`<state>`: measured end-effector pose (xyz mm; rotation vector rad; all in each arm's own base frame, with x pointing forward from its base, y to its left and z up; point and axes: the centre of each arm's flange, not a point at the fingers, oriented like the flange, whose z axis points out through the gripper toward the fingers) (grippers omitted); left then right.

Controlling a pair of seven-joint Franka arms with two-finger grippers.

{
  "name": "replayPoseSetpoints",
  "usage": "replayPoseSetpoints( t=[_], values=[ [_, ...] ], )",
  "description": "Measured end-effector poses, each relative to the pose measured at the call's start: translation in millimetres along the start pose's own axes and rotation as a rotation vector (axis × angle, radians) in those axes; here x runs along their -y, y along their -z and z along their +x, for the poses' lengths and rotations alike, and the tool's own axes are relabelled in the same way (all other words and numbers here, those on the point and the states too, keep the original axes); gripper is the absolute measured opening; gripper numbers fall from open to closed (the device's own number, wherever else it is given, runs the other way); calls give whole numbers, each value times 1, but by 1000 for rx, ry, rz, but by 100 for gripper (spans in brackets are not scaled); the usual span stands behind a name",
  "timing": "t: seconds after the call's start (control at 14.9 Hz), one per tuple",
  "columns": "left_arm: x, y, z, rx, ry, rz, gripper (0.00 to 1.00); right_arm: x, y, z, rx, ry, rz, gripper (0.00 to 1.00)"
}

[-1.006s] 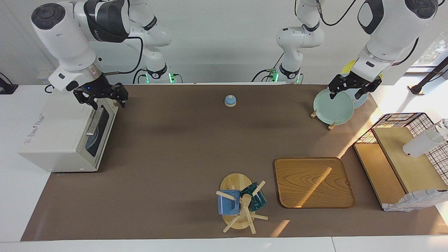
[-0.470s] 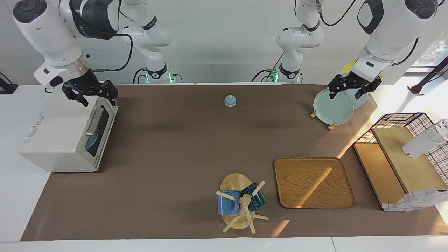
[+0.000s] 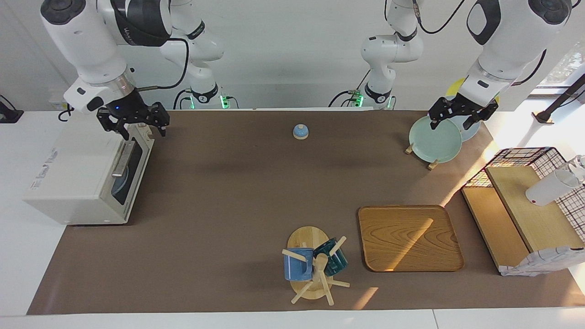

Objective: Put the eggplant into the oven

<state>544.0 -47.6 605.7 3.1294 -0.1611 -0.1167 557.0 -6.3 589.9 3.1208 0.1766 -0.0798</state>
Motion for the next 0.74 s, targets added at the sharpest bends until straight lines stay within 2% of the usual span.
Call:
replayPoseSetpoints(
  t=[0.74],
  values=[
    [0,0,0,0,0,0,100,11,5,2,-10,-3,-2,100]
  ],
)
